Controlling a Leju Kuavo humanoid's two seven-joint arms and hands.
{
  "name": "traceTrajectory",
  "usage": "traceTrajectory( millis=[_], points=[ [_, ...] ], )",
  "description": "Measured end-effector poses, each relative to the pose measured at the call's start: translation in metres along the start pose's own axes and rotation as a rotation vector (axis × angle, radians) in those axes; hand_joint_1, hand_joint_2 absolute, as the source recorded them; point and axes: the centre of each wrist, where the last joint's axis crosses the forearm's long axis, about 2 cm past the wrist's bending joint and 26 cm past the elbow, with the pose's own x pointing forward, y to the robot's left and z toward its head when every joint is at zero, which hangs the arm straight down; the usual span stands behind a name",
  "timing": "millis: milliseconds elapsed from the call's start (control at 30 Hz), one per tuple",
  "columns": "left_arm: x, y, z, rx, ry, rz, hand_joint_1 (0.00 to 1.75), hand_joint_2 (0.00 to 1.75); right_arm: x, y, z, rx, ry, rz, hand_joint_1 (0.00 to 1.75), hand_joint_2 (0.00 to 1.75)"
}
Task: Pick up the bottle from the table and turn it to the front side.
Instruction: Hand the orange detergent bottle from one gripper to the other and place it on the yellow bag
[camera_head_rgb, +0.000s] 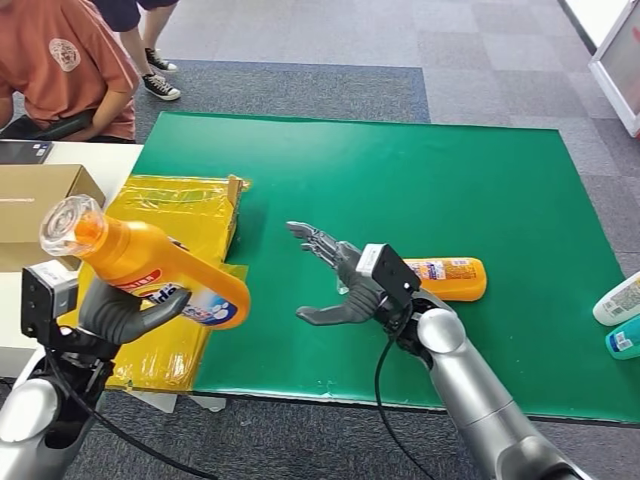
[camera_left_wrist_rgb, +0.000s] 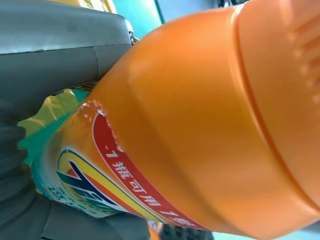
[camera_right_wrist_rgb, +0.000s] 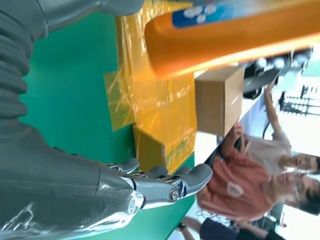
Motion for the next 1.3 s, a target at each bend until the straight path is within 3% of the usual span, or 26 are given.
traceTrajectory(
  millis=[267,600,933,1300],
  points=[
    [-0.006,0.009,0.027,0.115,0.067,-0.115,1.75,1.75,0.006,-0.015,0.003,-0.078,0.007,0.029,0.0,1.75],
    [0.007,0.012,0.025,0.377,0.175,-0.631,1.75,1.75,0.02,-0.03,0.01,-0.225,0.009,0.053,0.0,1.75],
    [0.009,0.013,0.026,0.461,0.205,-0.784,1.75,1.75,0.024,-0.038,0.014,-0.276,-0.005,0.064,0.0,1.75],
    [0.013,0.011,0.023,0.523,0.197,-1.317,1.75,1.75,0.029,-0.039,0.012,-0.286,-0.019,0.088,0.0,1.75]
  ],
)
